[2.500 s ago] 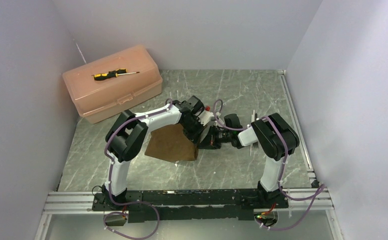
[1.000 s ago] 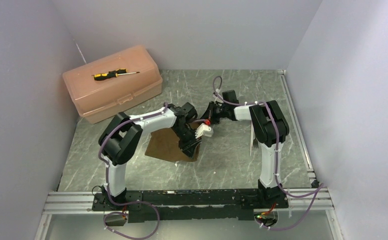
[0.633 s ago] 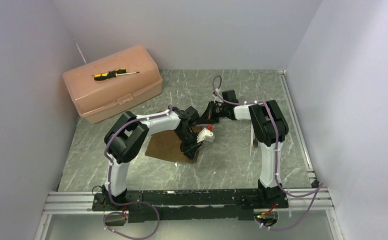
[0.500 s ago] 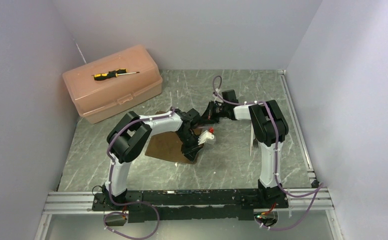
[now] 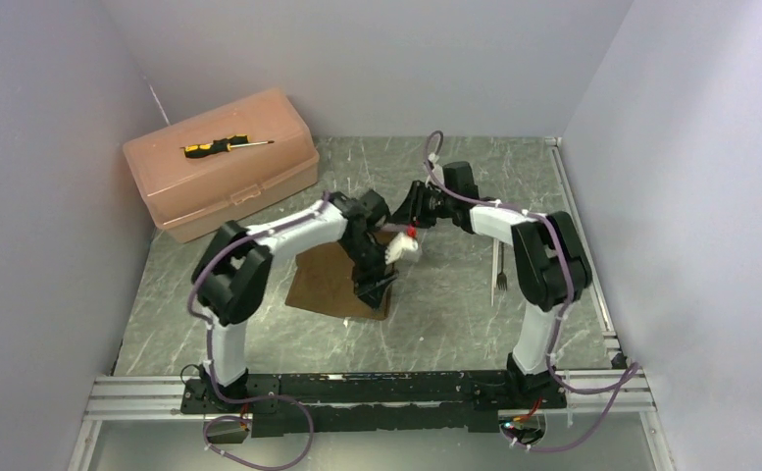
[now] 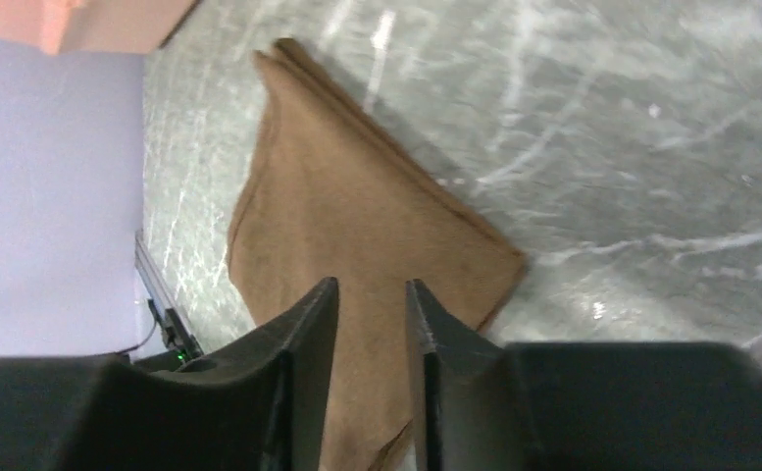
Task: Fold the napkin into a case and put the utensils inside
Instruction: Smooth out the upper triangle-folded napkin at the center of the board.
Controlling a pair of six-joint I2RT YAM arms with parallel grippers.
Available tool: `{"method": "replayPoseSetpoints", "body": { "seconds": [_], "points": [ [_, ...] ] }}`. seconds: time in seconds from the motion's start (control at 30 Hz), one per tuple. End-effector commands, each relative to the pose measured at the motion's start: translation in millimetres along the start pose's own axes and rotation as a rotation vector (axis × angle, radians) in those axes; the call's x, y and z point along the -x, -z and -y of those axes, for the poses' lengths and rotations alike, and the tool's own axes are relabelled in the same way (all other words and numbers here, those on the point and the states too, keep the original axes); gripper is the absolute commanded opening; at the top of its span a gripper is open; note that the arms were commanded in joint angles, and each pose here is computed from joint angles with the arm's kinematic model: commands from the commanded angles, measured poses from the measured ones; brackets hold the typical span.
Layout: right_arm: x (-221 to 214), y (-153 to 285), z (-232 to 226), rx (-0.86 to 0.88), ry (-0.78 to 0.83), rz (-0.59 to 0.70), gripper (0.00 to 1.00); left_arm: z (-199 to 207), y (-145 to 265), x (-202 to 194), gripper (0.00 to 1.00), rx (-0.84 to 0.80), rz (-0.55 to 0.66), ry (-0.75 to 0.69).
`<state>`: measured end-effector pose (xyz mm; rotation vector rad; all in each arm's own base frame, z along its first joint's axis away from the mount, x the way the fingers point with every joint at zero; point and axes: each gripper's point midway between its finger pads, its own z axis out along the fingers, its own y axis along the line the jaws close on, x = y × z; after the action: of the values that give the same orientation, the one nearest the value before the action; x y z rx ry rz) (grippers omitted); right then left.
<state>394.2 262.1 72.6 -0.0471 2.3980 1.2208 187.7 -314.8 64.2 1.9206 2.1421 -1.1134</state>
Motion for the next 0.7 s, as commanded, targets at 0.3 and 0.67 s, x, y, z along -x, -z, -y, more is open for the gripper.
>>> {"method": "replayPoseSetpoints", "body": {
  "seconds": [0.3,0.67],
  "points": [
    [9.1,102.1,-93.4,-0.403,0.833,0.405,1.00,-18.0,194.1,40.0,0.94,0.348,0.380,0.049],
    [-32.3,116.6,-87.5,-0.597,1.170,0.278,0.99,-136.6,258.2,11.2,0.94,0.886,0.296,0.136]
  ]
}}
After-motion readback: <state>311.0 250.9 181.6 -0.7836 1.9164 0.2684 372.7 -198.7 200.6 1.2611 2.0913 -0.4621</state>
